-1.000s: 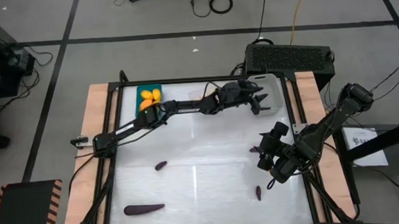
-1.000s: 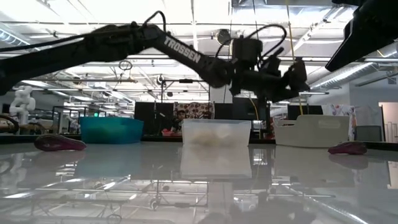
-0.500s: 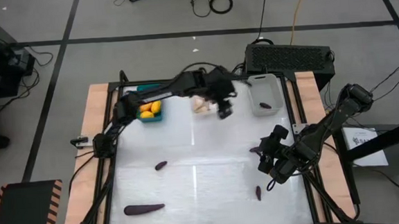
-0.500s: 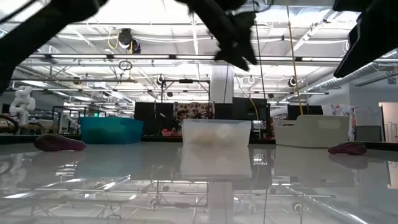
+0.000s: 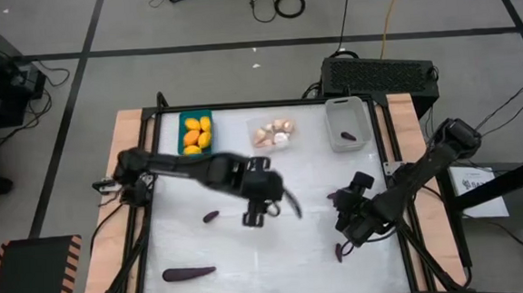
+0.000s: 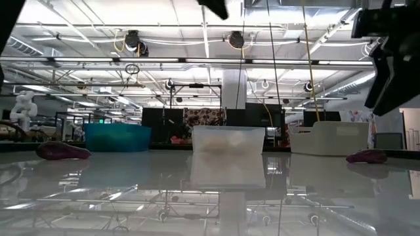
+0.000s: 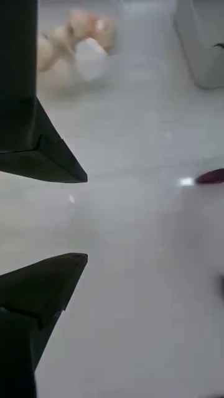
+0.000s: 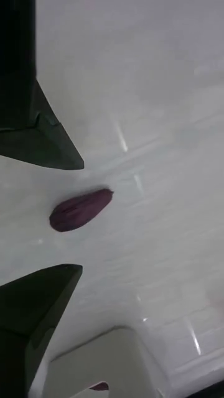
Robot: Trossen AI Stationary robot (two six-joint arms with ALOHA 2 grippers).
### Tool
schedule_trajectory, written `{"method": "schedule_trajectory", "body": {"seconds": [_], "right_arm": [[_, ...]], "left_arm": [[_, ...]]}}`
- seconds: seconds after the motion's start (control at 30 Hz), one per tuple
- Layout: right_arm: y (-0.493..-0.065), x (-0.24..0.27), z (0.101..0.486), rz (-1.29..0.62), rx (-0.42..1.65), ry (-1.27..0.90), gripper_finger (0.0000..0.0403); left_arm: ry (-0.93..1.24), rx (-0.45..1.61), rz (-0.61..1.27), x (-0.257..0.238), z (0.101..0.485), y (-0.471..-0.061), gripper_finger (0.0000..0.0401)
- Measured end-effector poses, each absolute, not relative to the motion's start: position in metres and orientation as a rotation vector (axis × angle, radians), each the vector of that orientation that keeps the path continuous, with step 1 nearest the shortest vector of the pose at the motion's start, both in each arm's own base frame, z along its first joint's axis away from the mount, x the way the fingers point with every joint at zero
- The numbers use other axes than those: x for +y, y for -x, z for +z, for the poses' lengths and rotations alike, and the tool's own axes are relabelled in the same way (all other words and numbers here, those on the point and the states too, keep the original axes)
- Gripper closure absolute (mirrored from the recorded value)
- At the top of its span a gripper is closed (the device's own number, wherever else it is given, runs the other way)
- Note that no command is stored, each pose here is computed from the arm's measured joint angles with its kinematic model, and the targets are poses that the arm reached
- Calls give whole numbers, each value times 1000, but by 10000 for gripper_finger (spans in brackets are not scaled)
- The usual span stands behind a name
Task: Sort produce into baskets
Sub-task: Put the eggplant into the gray bin
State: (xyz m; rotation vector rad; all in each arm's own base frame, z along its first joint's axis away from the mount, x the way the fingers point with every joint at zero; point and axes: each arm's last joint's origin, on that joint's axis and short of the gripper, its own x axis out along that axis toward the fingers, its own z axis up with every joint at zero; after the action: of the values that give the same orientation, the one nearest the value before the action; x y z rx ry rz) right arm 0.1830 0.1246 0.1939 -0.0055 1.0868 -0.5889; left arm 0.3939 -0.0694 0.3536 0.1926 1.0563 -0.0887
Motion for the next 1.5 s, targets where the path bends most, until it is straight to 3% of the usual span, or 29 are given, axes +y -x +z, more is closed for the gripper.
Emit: {"method": "schedule_trajectory", "body": {"seconds": [0.17, 0.33, 0.43, 0.57, 0.8, 0.9, 1.07, 1.27, 1.5], "right_arm": [[-192, 116, 181, -645, 1192, 5, 149], [-205, 106, 167, -591, 1262, 55, 149], [-215, 93, 165, -467, 1383, 11, 149], [-223, 72, 165, -449, 1432, 2, 149], [-231, 47, 164, -368, 1515, -97, 149], [-234, 39, 163, -306, 1533, -129, 149], [-237, 31, 163, -262, 1531, -186, 149], [-240, 25, 163, -261, 1524, -244, 149], [-241, 24, 161, -278, 1504, -304, 153]], "left_arm": [[-304, 1102, 76, -81, 329, -359, 198], [-219, 1041, 183, -66, 301, -313, 198], [-134, 888, 199, -59, 289, -291, 198], [-73, 583, 169, -56, 276, -278, 198], [-186, -46, 157, -49, 246, -269, 198], [-216, -157, 186, -37, 232, -259, 198], [-249, -161, 242, -17, 221, -242, 198], [-170, -14, 408, 0, 205, -216, 198], [-53, 58, 513, 3, 215, -186, 198]]}}
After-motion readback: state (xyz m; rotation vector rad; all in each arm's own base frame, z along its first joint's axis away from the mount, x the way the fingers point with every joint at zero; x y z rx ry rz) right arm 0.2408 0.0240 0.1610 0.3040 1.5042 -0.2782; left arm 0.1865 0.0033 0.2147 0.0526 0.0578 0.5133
